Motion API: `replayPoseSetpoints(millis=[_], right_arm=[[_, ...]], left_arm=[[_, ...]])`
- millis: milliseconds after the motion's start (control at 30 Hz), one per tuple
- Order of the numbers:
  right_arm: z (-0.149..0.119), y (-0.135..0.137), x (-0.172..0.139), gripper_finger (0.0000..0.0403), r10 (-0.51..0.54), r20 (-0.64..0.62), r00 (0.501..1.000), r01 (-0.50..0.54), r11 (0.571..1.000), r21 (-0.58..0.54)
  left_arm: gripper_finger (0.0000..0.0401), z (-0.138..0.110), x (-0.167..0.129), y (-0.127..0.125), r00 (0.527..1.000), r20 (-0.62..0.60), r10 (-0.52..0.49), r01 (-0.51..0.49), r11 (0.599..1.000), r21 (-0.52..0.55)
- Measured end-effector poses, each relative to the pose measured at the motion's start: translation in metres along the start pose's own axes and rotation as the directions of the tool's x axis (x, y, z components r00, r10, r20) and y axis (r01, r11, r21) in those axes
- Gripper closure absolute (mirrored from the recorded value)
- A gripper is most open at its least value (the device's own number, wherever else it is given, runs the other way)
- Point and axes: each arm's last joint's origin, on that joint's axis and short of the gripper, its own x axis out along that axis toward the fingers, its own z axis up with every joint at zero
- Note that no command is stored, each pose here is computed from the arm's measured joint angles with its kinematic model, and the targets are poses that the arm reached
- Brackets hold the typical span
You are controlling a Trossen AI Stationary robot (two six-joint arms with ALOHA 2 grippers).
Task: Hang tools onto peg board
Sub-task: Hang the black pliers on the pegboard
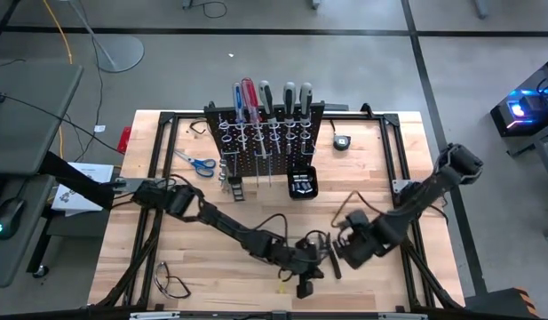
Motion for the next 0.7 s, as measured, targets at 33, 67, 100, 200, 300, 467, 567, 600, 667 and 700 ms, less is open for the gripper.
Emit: replayPoseSetpoints(millis=[33,67,100,200,300,467,567,600,667,700], right_arm=[[-0.006,-0.001,0.004,0.0403,0.006,-0.018,1.0,-0.006,1.0,0.005],[-0.013,-0.003,0.008,0.0403,0.02,-0.037,0.999,-0.019,1.0,0.013],[-0.019,-0.003,0.012,0.0403,0.034,-0.053,0.998,-0.033,0.999,0.027],[-0.034,-0.002,0.027,0.0403,0.106,-0.092,0.99,-0.1,0.992,0.073],[-0.044,0.003,0.041,0.0403,0.175,-0.12,0.977,-0.163,0.981,0.101],[-0.052,0.022,0.061,0.0403,0.268,-0.155,0.951,-0.255,0.962,0.098],[-0.056,0.035,0.068,0.0403,0.358,-0.168,0.918,-0.346,0.933,0.098],[-0.057,0.039,0.07,0.0403,0.388,-0.149,0.91,-0.376,0.921,0.102],[-0.056,0.043,0.07,0.0403,0.438,-0.11,0.892,-0.427,0.897,0.115],[-0.055,0.045,0.069,0.0403,0.462,-0.088,0.882,-0.451,0.884,0.123]], left_arm=[[0.0401,0.001,0.003,-0.001,1.0,-0.001,-0.001,0.001,1.0,-0.006],[0.0401,0.001,0.006,-0.001,1.0,-0.015,0.008,-0.009,1.0,-0.015],[0.0401,0.001,0.008,-0.001,1.0,-0.025,0.015,-0.015,1.0,-0.017],[0.0401,-0.009,0.013,0.004,0.992,-0.107,0.062,-0.063,0.998,-0.009],[0.0401,-0.016,0.01,0.009,0.975,-0.191,0.115,-0.116,0.993,0.006],[0.0401,-0.024,0.005,0.012,0.943,-0.292,0.161,-0.157,0.987,0.036],[0.0401,-0.03,0.001,0.014,0.913,-0.36,0.192,-0.186,0.981,0.05],[0.0401,-0.032,0.0,0.014,0.902,-0.383,0.2,-0.193,0.98,0.057],[0.0401,-0.034,-0.003,0.013,0.888,-0.411,0.208,-0.195,0.978,0.074],[0.0401,-0.036,-0.005,0.012,0.876,-0.432,0.216,-0.196,0.976,0.09]])
